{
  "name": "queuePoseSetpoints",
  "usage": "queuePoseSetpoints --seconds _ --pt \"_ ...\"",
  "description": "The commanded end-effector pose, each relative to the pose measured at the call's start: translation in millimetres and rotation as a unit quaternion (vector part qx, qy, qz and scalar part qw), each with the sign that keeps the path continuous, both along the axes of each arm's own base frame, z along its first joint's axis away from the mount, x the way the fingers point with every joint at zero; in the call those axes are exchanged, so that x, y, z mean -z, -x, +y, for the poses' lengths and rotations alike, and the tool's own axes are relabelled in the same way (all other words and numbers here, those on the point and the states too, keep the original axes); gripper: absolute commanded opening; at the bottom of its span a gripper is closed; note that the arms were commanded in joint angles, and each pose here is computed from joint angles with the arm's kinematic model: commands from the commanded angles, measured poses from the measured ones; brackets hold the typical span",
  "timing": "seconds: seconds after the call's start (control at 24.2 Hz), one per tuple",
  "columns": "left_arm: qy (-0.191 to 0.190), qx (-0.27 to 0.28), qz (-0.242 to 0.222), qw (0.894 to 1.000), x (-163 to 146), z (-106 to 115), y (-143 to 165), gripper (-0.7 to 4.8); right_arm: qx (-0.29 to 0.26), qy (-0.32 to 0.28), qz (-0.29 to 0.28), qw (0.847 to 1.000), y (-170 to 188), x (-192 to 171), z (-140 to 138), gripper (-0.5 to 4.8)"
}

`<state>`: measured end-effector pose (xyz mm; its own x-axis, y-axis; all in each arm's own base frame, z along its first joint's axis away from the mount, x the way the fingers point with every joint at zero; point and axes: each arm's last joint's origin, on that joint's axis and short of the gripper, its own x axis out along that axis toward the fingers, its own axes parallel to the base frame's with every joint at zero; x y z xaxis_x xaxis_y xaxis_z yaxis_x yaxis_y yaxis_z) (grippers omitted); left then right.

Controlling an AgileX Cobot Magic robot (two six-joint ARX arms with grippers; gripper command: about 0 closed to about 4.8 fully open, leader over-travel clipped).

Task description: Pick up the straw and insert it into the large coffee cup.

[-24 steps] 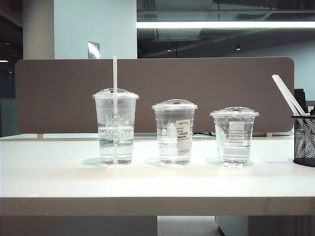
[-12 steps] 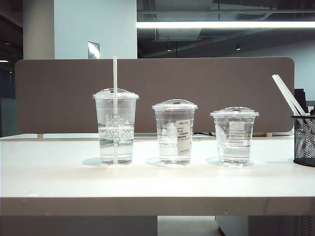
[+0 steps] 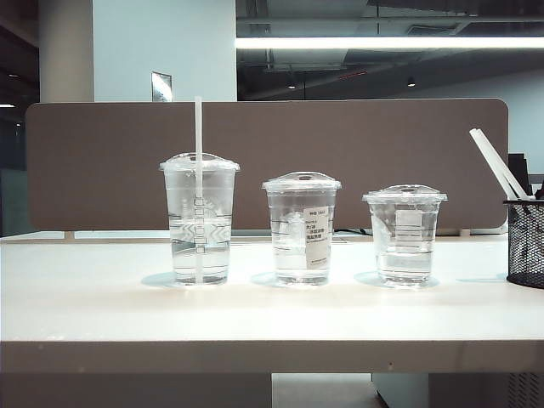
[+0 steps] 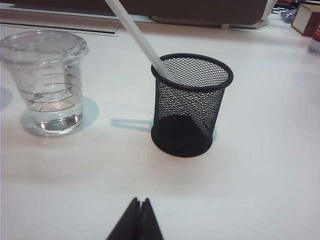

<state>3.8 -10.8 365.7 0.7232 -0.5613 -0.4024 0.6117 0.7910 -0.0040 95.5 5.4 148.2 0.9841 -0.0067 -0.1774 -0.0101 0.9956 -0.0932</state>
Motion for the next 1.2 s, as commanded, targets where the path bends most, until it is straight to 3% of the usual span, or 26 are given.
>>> queuePoseSetpoints --seconds 0.04,0.12,0.25,0.41,0.45,0.58,0.78,1.03,1.2 --pt "-0.019 0.0 0.013 1.0 19.4 -5.1 -17.1 -0.04 0.001 0.002 -0.002 1.0 -0.4 1.3 0.0 -0.07" --pt "-0.021 0.004 -0.013 1.0 28.4 -8.4 -28.0 -0.03 0.001 0.002 -0.002 1.0 -0.4 1.3 0.0 -0.07" --pt "0.001 -0.008 -0.087 0.996 46.9 -14.2 -50.8 -0.03 0.001 0.001 -0.002 1.0 -0.4 1.3 0.0 -0.07" --pt "0.04 -0.045 -0.167 0.984 76.2 -15.6 -72.3 -0.03 0.001 0.002 -0.002 1.0 -0.4 1.3 0.0 -0.07" --pt "0.051 -0.078 -0.176 0.98 92.4 -12.9 -77.4 -0.03 0.001 0.002 -0.002 1.0 -0.4 1.3 0.0 -0.07" --pt "0.056 -0.146 -0.165 0.974 120.7 -6.8 -82.9 -0.03 0.001 0.001 -0.002 1.0 -0.4 1.3 0.0 -0.07" --pt "0.062 -0.259 -0.134 0.954 163.3 3.4 -90.0 -0.03 0.001 0.001 -0.002 1.0 -0.4 1.3 0.0 -0.07" --pt "0.055 -0.288 -0.076 0.953 207.5 6.6 -95.3 -0.03 0.001 0.001 -0.002 1.0 -0.4 1.3 0.0 -0.07" --pt "0.054 -0.292 -0.072 0.952 221.8 7.1 -94.6 -0.03 0.001 0.001 -0.002 1.0 -0.4 1.3 0.0 -0.07"
